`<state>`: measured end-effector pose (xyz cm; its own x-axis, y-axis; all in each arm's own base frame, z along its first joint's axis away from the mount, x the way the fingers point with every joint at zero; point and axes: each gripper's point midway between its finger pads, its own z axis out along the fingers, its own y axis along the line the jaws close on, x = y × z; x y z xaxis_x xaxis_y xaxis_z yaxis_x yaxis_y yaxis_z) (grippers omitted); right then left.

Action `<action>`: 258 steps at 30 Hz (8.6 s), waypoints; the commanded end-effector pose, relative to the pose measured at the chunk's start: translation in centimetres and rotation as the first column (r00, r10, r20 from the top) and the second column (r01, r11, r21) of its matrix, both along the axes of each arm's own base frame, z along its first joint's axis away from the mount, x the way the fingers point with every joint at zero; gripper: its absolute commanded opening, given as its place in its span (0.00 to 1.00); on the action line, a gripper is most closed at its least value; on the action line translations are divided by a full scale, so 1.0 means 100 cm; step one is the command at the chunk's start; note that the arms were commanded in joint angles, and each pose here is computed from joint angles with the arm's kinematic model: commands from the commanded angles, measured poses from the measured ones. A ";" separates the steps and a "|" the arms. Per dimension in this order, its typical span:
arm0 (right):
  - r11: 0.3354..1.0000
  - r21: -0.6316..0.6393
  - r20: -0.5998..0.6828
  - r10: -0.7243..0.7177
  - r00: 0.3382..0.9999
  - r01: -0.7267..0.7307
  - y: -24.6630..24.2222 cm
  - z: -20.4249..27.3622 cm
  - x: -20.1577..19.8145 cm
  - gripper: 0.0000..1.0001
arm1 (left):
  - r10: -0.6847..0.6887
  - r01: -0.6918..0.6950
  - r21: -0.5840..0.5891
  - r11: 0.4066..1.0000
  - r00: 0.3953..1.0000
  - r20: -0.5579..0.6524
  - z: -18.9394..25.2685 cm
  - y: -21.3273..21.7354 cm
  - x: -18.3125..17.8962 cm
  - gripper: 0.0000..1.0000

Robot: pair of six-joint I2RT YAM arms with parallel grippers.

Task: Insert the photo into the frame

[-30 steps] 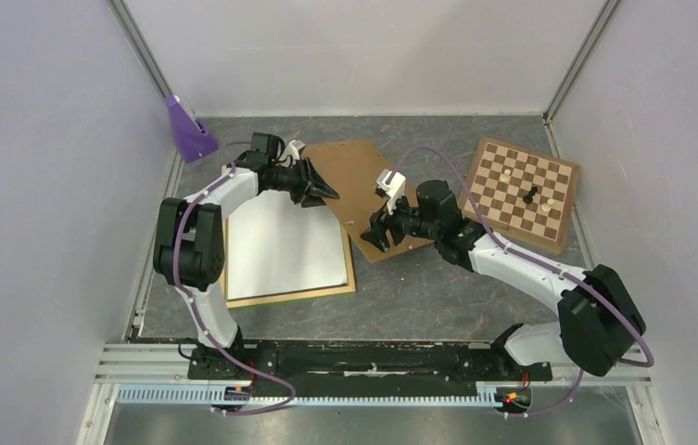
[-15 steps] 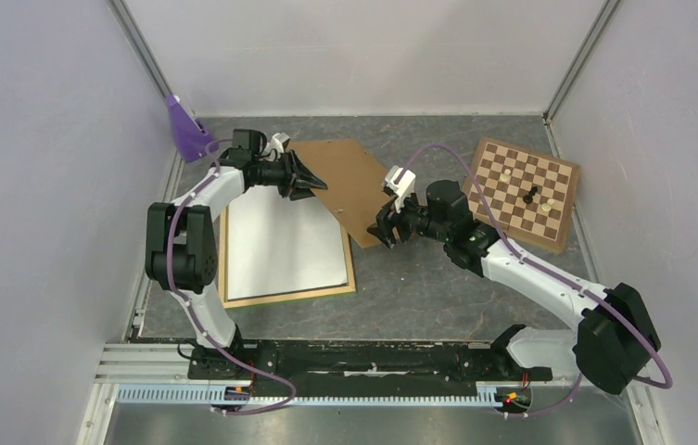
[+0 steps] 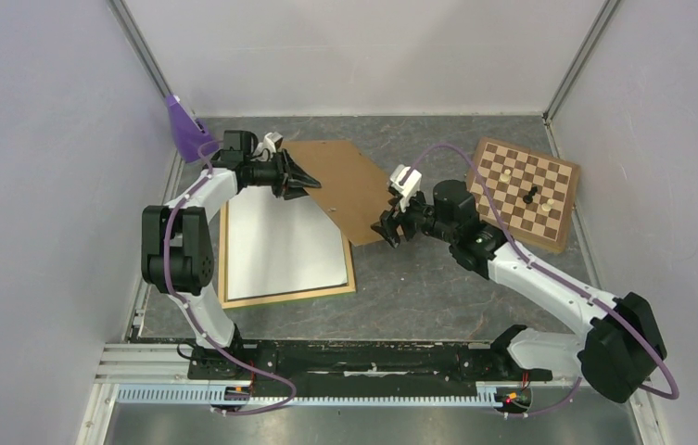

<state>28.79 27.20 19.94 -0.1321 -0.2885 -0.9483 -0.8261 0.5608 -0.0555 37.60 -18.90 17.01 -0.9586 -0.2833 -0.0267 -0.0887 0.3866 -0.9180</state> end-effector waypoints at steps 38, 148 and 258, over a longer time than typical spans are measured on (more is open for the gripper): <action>0.948 -0.293 0.269 0.208 0.940 -0.126 -0.057 -0.019 -0.059 0.98 | -0.076 0.069 0.102 0.992 0.995 0.069 -0.007 0.056 -0.028 0.02; 0.962 -0.262 0.141 0.110 0.984 -0.070 -0.047 -0.059 -0.047 0.93 | -0.124 0.101 0.111 0.989 0.964 0.234 -0.009 0.174 -0.064 0.02; 0.966 -0.099 -0.268 -0.258 0.928 0.240 0.112 -0.122 0.167 0.74 | -0.057 0.043 0.069 0.997 0.975 0.213 -0.008 0.214 -0.081 0.02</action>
<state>44.38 36.60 6.06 -0.4714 -0.3199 -0.8219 -0.6444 0.7612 0.0733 30.14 2.00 14.24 -0.9648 -0.2194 -0.1447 0.0379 0.4287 -0.9027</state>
